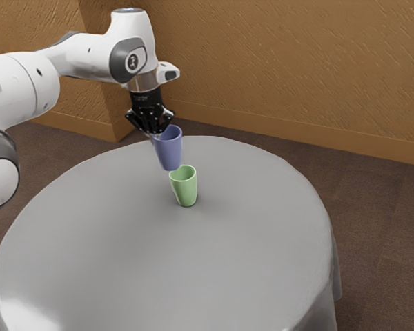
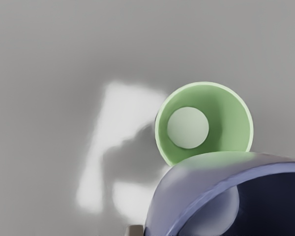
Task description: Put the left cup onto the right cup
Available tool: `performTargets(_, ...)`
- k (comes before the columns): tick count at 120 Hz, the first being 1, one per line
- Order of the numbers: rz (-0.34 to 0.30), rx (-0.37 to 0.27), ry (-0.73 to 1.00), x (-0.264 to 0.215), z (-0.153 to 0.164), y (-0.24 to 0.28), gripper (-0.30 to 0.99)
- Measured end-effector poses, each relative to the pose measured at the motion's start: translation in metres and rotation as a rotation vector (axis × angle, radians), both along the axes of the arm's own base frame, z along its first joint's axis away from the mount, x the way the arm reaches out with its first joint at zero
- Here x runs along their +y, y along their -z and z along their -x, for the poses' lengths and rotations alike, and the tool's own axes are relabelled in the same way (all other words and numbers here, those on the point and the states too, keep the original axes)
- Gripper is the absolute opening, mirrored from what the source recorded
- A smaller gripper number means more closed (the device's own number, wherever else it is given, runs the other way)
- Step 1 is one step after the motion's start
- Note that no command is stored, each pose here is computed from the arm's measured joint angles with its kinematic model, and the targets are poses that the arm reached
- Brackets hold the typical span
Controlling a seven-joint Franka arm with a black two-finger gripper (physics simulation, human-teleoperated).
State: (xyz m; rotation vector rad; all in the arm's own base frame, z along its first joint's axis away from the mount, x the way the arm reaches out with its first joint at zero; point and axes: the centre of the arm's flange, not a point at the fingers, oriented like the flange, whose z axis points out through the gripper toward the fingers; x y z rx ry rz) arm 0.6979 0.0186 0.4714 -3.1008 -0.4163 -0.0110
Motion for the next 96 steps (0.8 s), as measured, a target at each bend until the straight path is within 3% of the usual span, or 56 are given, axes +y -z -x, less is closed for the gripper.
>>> performTargets(96,-0.007,-0.008,0.009,-0.005,-0.023,0.019,-0.09)
